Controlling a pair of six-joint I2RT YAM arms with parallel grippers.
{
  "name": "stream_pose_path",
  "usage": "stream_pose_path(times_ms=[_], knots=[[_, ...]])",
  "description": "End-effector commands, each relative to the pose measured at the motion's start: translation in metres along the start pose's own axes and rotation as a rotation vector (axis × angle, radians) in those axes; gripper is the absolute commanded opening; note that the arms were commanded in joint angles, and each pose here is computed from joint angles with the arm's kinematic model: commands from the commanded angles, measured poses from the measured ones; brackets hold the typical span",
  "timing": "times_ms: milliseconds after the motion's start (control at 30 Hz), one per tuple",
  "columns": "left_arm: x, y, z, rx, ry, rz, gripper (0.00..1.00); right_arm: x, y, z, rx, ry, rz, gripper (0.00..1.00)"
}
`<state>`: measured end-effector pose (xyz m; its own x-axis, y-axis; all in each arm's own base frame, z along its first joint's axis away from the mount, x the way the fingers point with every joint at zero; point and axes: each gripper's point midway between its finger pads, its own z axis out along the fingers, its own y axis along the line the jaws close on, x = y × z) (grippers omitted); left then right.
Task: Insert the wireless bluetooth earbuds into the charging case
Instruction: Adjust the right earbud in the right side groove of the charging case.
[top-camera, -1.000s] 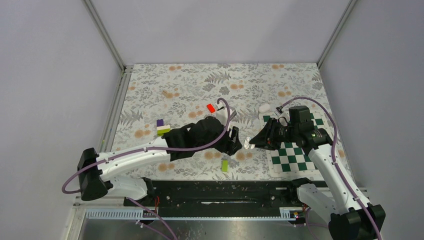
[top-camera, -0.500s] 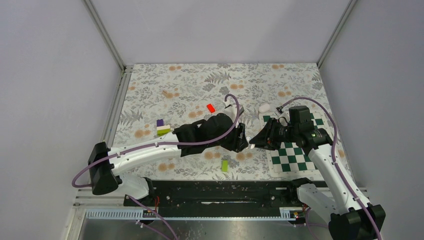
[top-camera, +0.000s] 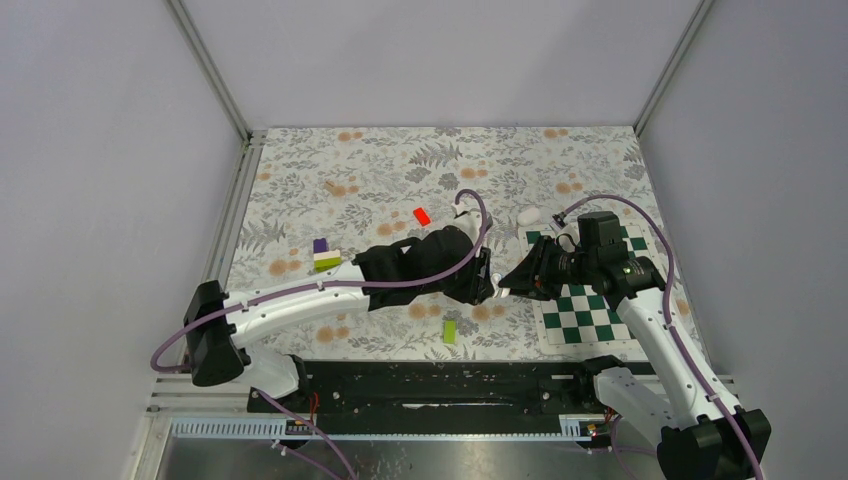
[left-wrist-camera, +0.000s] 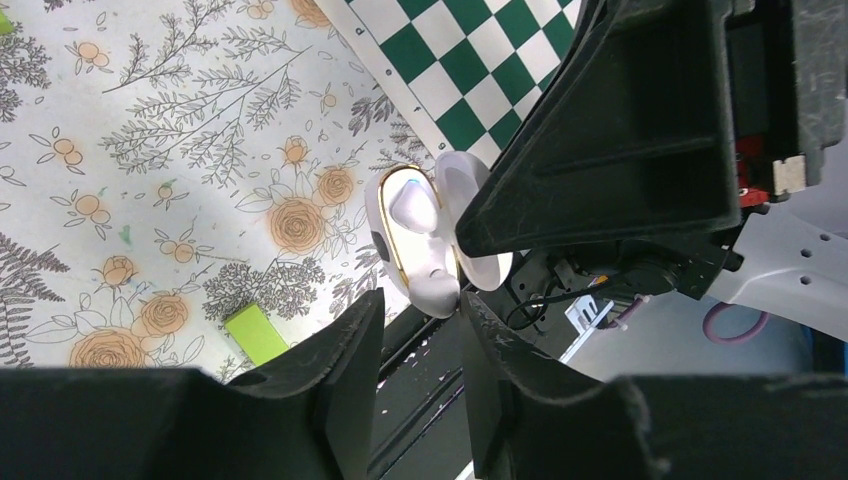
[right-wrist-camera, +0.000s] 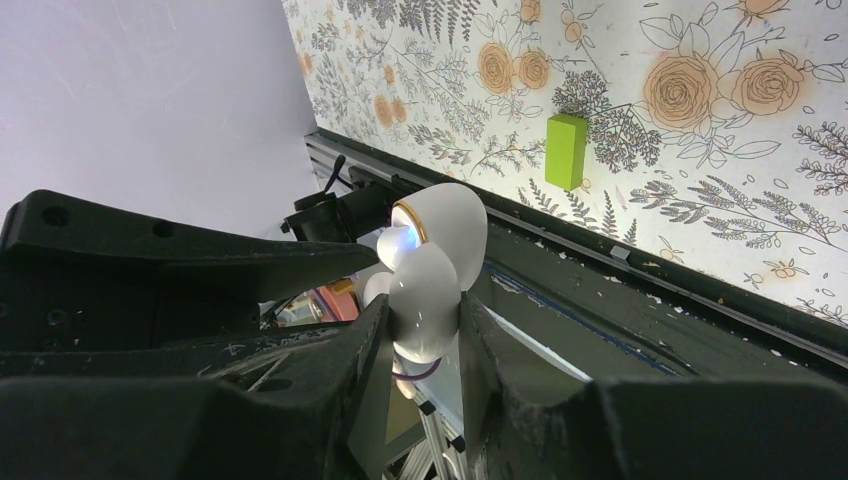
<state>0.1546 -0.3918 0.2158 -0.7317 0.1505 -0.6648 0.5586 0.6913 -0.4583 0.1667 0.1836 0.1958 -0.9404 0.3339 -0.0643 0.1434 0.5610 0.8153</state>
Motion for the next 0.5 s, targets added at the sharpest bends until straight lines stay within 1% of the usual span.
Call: stream_pose_path(times_ms=[0,167,300,367,467], knots=[[-0.0151,-0.017,-0.0052,0.046,-0.032,-0.01,0.34,-0.0032,0.0171,-0.0063,-0.045,-0.019,-0.04,0.0],[-0.0143,-0.0174,-0.003,0.046,-0.028,-0.012,0.33,-0.0031,0.0179,-0.0067,-0.047,-0.019,-0.043,0.0],[-0.0148,-0.0181,-0.0025,0.049,-0.028,-0.009,0.3,-0.003,0.0179,-0.0068,-0.047,-0.019,-0.042,0.0],[-0.0137,-0.0196,-0.0017,0.055,-0.02,-0.007,0.26,-0.003,0.0181,-0.0069,-0.048,-0.019,-0.042,0.0],[-0.0134,-0.0221,-0.001,0.065,-0.014,-0.006,0.25,-0.0029,0.0184,-0.0073,-0.049,-0.021,-0.045,0.0]])
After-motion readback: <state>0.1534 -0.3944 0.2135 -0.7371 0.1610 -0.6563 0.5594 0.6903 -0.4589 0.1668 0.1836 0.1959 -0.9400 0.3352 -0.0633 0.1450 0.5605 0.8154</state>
